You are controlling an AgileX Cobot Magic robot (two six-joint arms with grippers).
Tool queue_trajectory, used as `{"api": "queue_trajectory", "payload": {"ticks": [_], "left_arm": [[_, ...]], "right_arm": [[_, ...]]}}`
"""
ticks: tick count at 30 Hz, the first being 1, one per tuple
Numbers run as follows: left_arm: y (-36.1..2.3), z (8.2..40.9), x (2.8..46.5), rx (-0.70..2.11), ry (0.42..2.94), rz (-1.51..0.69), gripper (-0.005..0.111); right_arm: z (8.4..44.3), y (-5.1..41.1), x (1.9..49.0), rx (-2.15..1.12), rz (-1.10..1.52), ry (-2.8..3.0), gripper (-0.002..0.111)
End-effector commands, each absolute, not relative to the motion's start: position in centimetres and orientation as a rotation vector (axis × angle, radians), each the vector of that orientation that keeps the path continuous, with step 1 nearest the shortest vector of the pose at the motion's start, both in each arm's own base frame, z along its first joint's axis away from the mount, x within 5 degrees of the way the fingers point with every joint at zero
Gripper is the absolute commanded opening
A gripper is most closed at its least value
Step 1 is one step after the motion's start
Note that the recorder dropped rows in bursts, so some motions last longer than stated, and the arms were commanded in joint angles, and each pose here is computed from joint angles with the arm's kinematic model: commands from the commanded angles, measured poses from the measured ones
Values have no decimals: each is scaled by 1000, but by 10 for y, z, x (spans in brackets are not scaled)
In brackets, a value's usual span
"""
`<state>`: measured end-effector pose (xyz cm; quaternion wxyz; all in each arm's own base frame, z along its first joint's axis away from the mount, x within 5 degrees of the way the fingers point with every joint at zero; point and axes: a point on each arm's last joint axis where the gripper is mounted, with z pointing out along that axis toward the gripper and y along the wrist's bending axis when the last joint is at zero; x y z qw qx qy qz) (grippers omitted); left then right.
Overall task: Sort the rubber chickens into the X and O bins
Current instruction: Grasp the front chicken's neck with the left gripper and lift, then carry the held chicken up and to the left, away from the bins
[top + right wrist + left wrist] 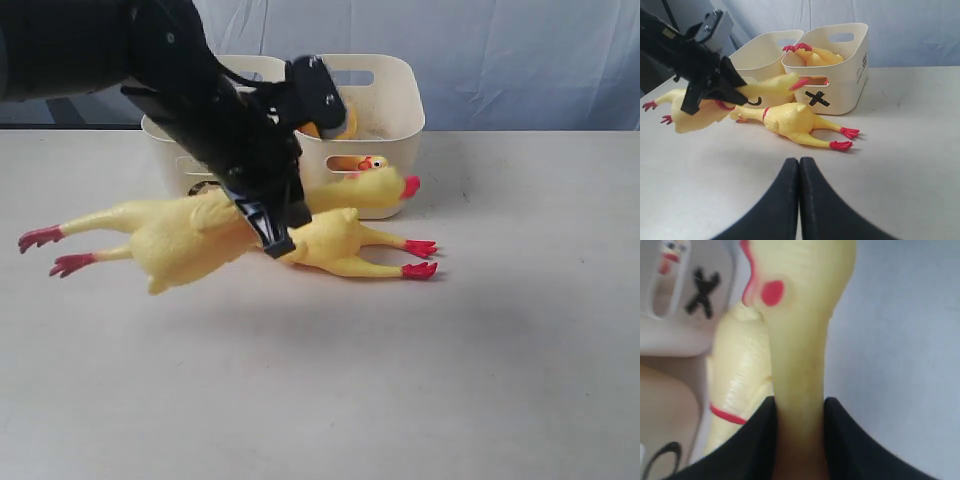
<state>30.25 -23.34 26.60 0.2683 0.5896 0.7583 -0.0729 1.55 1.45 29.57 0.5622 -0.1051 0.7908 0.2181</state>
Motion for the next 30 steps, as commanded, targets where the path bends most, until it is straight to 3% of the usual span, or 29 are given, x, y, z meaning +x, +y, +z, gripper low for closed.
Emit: {"api": "queue_trajectory", "payload": {"ticks": [1, 10, 30], "left_arm": [[-229, 300, 312, 1292, 1947, -109, 0], [-220, 327, 318, 1115, 1838, -8, 0], [-151, 408, 294, 767, 1782, -113, 0]], "right_arm": [[295, 14, 16, -248, 505, 1857, 0], [295, 14, 16, -248, 505, 1857, 0], [295, 14, 16, -248, 505, 1857, 0]]}}
